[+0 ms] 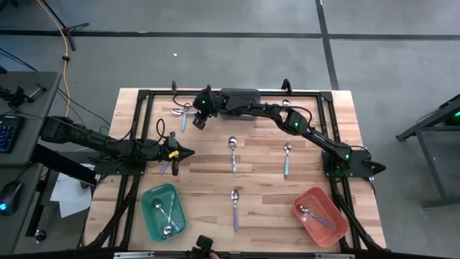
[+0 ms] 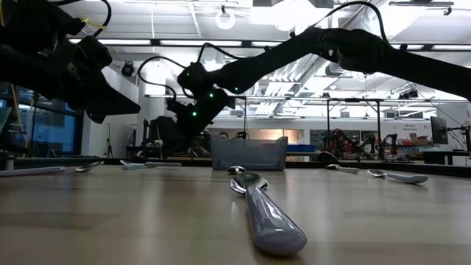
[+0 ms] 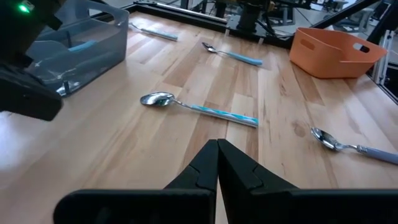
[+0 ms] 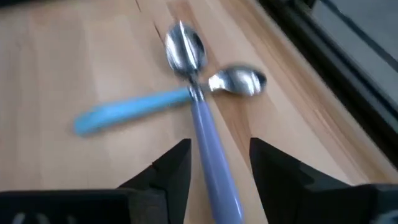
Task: Sort silverware by color (type)
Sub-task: Put the purple spoon into the orange bin
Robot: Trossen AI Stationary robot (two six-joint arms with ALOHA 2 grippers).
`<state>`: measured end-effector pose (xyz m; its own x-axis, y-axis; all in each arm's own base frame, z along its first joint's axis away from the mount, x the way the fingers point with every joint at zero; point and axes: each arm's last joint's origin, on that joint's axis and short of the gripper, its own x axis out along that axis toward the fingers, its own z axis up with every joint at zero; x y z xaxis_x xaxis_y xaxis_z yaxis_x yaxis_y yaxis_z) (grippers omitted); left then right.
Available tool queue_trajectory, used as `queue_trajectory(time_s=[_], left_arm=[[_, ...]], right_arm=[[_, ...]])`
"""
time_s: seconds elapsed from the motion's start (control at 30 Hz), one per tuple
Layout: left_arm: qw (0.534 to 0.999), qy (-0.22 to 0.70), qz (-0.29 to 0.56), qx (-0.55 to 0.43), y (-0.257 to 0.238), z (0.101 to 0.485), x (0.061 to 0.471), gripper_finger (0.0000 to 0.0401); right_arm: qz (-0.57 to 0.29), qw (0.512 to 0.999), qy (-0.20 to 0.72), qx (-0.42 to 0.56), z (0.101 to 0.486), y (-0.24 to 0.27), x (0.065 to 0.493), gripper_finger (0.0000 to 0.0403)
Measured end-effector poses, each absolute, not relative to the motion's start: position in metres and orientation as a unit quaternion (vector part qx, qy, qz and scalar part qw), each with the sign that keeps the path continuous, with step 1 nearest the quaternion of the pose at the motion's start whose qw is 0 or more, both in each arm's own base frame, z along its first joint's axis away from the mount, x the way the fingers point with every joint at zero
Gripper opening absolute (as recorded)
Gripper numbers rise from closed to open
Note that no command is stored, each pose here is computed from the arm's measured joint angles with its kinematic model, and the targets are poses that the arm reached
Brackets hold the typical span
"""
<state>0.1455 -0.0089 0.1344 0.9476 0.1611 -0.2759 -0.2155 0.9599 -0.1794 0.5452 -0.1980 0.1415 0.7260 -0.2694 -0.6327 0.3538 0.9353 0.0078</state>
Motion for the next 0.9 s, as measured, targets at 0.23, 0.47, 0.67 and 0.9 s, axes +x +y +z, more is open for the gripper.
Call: queue_trajectory(time_s=[0.23,0.47,0.67,0.9], left_arm=[[0.981,0.128,0.096,-0.109,-0.009,0.135,0.146,0.0],[0.981,0.127,0.096,-0.11,-0.009,0.135,0.146,0.0],[0.981,0.127,0.096,-0.11,-0.009,0.135,0.146,0.0],[0.981,0.128,0.089,-0.116,-0.009,0.146,0.152,0.0]], right_arm=[[-0.173,0.921,0.345,0.056,0.142,-0.198,0.544,0.013],[-0.167,0.919,0.352,0.06,0.141,-0.198,0.543,0.0123],[-0.168,0.918,0.352,0.071,0.146,-0.196,0.543,0.0123],[-0.165,0.909,0.376,0.072,0.152,-0.193,0.538,0.0074]])
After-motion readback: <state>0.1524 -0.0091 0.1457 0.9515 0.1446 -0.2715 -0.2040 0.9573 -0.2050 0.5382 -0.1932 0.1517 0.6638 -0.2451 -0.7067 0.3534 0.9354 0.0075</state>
